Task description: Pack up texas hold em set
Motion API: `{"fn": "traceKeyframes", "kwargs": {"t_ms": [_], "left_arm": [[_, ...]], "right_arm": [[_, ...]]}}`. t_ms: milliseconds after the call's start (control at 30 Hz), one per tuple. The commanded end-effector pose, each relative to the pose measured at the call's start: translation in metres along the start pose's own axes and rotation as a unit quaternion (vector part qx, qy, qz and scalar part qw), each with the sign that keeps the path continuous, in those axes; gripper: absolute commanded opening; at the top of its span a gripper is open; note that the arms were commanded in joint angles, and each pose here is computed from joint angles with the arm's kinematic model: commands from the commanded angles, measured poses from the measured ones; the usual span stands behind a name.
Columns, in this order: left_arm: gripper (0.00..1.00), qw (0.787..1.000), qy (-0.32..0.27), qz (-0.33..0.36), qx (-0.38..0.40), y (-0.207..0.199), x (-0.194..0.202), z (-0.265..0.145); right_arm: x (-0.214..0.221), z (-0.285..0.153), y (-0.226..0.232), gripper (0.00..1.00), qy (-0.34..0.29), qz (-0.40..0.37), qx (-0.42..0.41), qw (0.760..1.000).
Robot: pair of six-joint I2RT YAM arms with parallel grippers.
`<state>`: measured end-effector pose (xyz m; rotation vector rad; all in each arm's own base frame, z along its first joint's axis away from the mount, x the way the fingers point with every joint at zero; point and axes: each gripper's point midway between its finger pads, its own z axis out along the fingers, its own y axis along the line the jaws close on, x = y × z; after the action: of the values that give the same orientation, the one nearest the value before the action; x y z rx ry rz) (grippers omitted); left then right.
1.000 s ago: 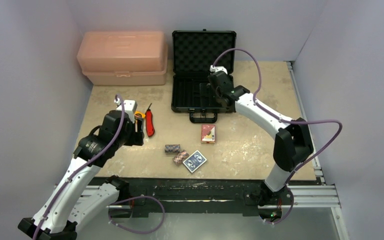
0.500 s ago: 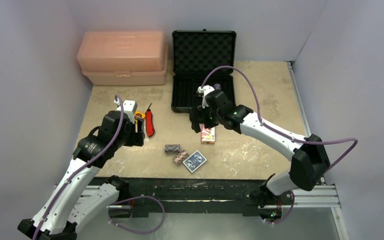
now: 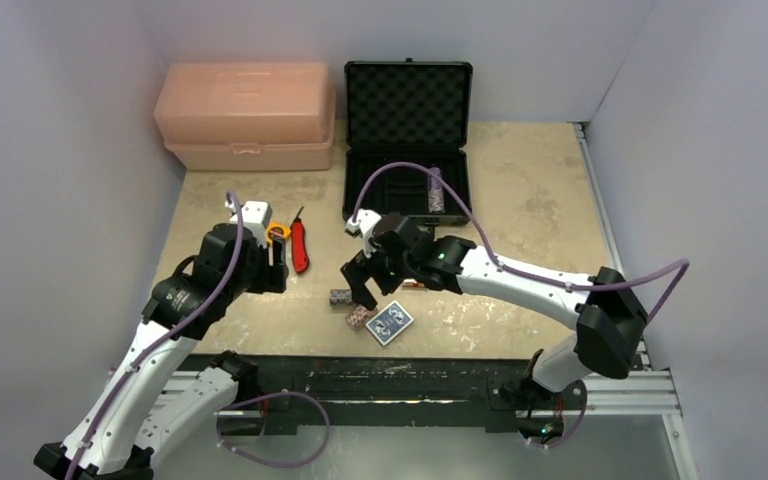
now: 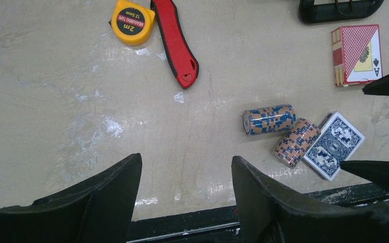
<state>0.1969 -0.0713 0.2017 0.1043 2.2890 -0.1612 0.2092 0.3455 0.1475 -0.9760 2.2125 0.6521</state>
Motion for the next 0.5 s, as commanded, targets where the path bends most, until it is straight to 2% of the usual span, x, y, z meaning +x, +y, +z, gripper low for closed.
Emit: {"fn": "traceKeyframes", "kwargs": {"t_ms": [0, 333, 467], "left_arm": [[0.65, 1.0, -0.022, -0.001, -0.008, 0.004, -0.009, -0.003], [0.65, 0.999, -0.029, -0.004, -0.015, 0.007, -0.011, -0.006], [0.65, 0.999, -0.03, -0.004, -0.015, 0.007, -0.011, -0.006]], "right_arm": [[0.0, 0.014, 0.011, 0.99, 0.007, -0.025, -0.002, 1.0], [0.023, 0.036, 0.028, 0.99, 0.041, -0.052, 0.005, 0.998], [0.034, 0.046, 0.034, 0.99, 0.057, -0.018, 0.024, 0.998]]}}
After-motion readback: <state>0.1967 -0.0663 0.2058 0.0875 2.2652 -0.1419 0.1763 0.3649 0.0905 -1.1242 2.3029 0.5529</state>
